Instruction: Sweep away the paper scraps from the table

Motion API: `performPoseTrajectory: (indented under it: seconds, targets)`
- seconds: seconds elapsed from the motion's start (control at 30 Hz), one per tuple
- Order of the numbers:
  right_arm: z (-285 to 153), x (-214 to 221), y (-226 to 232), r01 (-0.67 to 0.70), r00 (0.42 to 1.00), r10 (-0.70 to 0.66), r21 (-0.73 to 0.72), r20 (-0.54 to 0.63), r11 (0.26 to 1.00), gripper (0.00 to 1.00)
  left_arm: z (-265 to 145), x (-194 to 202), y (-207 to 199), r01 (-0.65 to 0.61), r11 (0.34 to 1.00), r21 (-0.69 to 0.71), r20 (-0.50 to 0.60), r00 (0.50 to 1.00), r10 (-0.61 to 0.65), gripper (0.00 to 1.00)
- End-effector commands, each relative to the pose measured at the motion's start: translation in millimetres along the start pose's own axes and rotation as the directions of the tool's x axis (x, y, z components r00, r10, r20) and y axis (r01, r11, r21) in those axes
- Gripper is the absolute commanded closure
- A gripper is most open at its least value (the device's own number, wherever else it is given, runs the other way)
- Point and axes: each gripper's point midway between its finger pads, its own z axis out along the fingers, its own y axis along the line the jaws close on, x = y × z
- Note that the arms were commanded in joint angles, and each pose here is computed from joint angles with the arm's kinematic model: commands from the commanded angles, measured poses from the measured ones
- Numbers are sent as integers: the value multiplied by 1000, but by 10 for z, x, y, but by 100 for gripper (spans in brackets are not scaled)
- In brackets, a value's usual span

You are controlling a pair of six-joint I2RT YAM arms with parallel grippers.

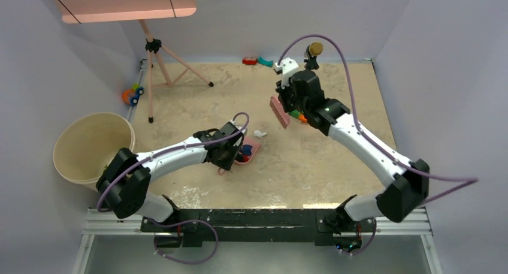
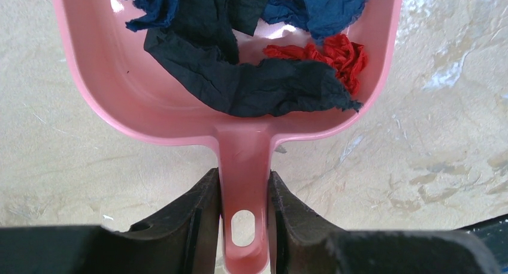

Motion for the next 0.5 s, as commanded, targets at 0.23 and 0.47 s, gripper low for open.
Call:
performPoseTrajectory:
  seconds: [0.23,0.47]
  targets:
    - [968,463,204,246,951,-252,-53,-177,968,100,-18,-62,-128,23,999,42,-28,999,-22,100]
    - [757,612,1024,248,922,-349,-439,-167,864,100,7,-105,-108,17,1000,23,-26,1000,-16,100]
